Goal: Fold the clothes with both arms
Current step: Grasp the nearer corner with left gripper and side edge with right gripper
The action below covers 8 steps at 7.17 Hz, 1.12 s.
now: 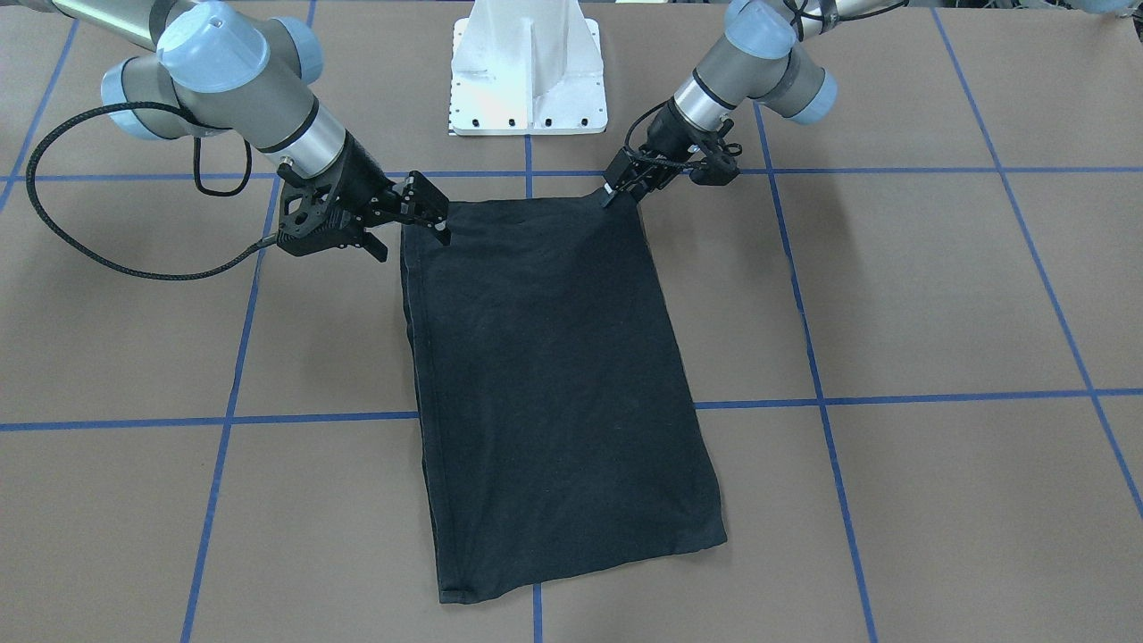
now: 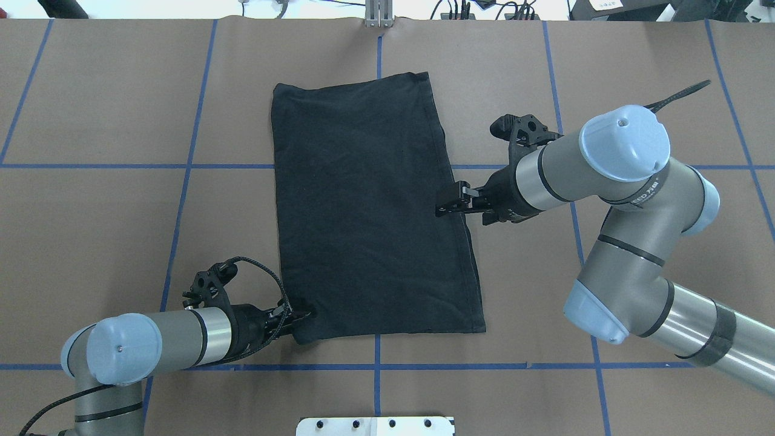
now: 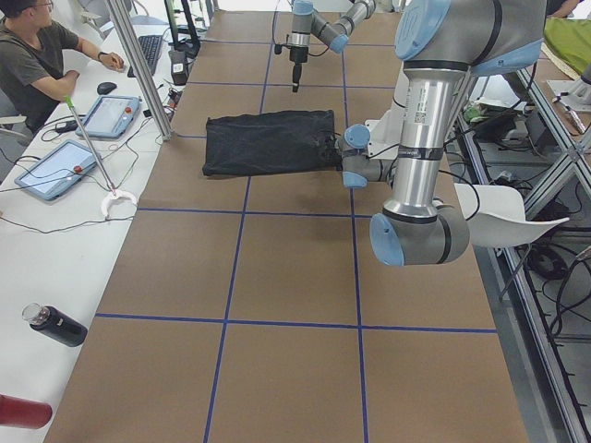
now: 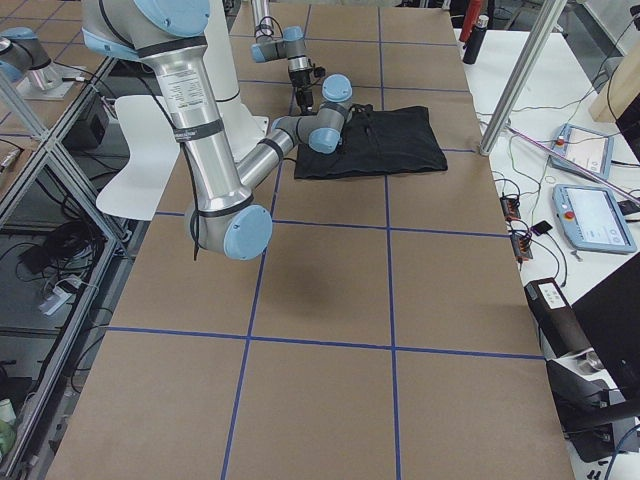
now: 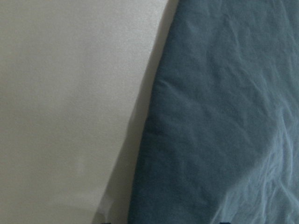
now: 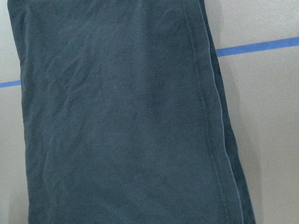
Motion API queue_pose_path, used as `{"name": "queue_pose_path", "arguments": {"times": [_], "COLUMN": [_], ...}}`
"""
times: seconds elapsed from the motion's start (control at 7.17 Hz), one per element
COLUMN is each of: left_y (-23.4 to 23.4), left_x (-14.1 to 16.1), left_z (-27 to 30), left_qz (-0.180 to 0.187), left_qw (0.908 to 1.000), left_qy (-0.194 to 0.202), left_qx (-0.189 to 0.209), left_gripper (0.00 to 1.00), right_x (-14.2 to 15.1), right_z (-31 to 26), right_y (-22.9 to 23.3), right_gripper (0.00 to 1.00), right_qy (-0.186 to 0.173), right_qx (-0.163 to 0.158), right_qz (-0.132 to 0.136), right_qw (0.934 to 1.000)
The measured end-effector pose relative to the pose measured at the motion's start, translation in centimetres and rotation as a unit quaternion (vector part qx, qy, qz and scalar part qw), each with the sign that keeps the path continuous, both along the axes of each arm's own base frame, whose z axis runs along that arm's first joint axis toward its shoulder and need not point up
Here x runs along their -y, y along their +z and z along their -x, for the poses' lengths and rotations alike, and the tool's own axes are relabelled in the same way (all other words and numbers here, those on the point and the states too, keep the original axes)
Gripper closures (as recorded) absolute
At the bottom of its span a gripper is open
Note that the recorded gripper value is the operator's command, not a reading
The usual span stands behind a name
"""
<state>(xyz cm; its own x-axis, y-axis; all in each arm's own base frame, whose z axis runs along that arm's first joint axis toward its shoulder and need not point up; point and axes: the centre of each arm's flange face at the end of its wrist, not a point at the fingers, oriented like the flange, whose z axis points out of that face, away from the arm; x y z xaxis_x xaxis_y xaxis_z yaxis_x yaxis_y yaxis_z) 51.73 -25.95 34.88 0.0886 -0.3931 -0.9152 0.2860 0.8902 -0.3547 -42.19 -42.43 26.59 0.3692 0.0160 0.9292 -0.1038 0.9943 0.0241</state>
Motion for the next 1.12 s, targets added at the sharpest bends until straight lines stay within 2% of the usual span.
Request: {"name": "queue_pose_path", "arguments": {"times": [0.14,0.42,0.56,0.7,0.84,0.98,1.12], "left_y": [-0.16,0.10,0.21,0.22,0.20,0.18,0.18], "left_x": [0.01,0.18,0.34,0.49,0.59,0.68,0.73], "left_z": [0.08,0.09,0.16,0.24,0.28,0.32,0.35], "left_qz": [-0.001,-0.003,-0.004,-0.005,-0.006,-0.006,-0.005], "left_qw": [1.0000,1.0000,1.0000,1.0000,1.0000,1.0000,1.0000], "left_qy": [0.000,-0.001,-0.002,-0.003,-0.004,-0.005,-0.006], "left_qx": [-0.001,0.002,0.003,0.004,0.003,0.003,0.003], "left_gripper": [0.61,0.30,0.23,0.23,0.30,0.46,0.80], "right_x": [0.01,0.01,-0.01,-0.03,-0.05,-0.05,-0.06], "right_z": [-0.01,-0.03,-0.05,-0.07,-0.09,-0.09,-0.09], "right_y": [0.06,0.25,0.47,0.64,0.74,0.78,0.79], "right_gripper": [0.01,0.01,0.01,0.01,0.01,0.01,0.01], "right_qy": [0.000,-0.001,-0.001,-0.002,-0.002,-0.002,-0.002], "right_qx": [0.000,-0.002,-0.003,-0.004,-0.004,-0.005,-0.005], "right_qz": [0.000,0.000,0.000,0.000,0.000,0.000,0.000], "right_qw": [1.0000,1.0000,1.0000,1.0000,1.0000,1.0000,1.0000]}}
